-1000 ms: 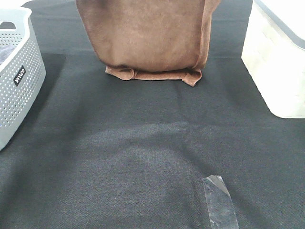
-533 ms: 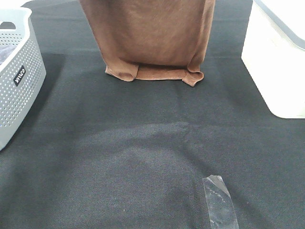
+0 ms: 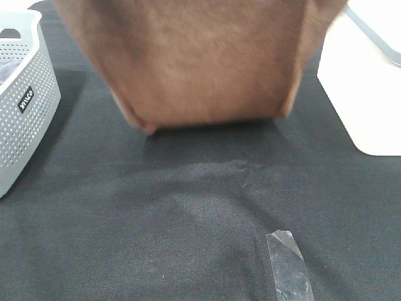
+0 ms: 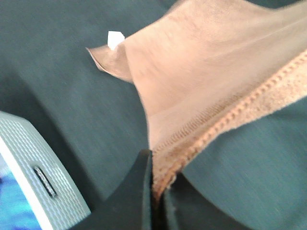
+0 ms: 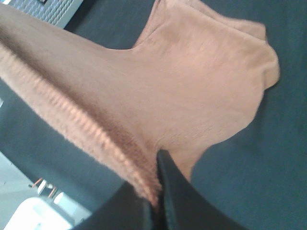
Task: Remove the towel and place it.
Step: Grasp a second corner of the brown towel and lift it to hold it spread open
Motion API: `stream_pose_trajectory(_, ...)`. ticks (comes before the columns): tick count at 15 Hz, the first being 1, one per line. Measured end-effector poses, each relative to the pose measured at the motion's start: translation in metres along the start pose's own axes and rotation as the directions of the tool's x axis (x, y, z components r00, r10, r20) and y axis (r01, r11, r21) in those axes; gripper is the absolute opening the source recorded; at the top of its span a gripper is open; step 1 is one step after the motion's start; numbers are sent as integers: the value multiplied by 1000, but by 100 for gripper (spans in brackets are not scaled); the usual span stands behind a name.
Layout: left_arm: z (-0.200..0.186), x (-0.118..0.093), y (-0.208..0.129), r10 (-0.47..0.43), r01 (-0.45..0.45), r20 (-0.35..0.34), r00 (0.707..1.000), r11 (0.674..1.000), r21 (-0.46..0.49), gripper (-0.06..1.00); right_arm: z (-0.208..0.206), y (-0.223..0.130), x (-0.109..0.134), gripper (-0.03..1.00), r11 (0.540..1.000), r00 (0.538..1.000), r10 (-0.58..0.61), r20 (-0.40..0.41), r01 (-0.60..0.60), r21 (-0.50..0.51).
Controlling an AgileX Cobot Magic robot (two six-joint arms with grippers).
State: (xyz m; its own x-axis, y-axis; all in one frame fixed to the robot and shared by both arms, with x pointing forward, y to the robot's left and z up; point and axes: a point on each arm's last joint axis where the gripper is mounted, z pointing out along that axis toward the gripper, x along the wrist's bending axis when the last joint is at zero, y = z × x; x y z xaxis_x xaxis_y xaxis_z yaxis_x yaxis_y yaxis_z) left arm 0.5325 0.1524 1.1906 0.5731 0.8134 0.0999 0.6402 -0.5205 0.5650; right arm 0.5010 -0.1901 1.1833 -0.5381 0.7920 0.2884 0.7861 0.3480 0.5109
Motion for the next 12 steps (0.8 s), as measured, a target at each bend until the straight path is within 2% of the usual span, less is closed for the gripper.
stream_pose_trajectory(3,-19,-13,-33,-34,34,31,999,999,18,0,-10,-35,12,1,1000,1000,13,-24,-12,12)
stream_pose_trajectory(6,-29,-26,-72,-77,72,105,991,996,49,0,-10,-67,19,1,999,998,35,-51,-34,37)
stream_pose_trajectory(9,-34,-42,-114,-128,113,199,972,990,84,0,-12,-99,27,1,997,995,57,-76,-53,48)
stream_pose_trajectory(12,-32,-53,-139,-172,146,267,948,983,114,0,-7,-126,29,1,995,994,70,-87,-64,77)
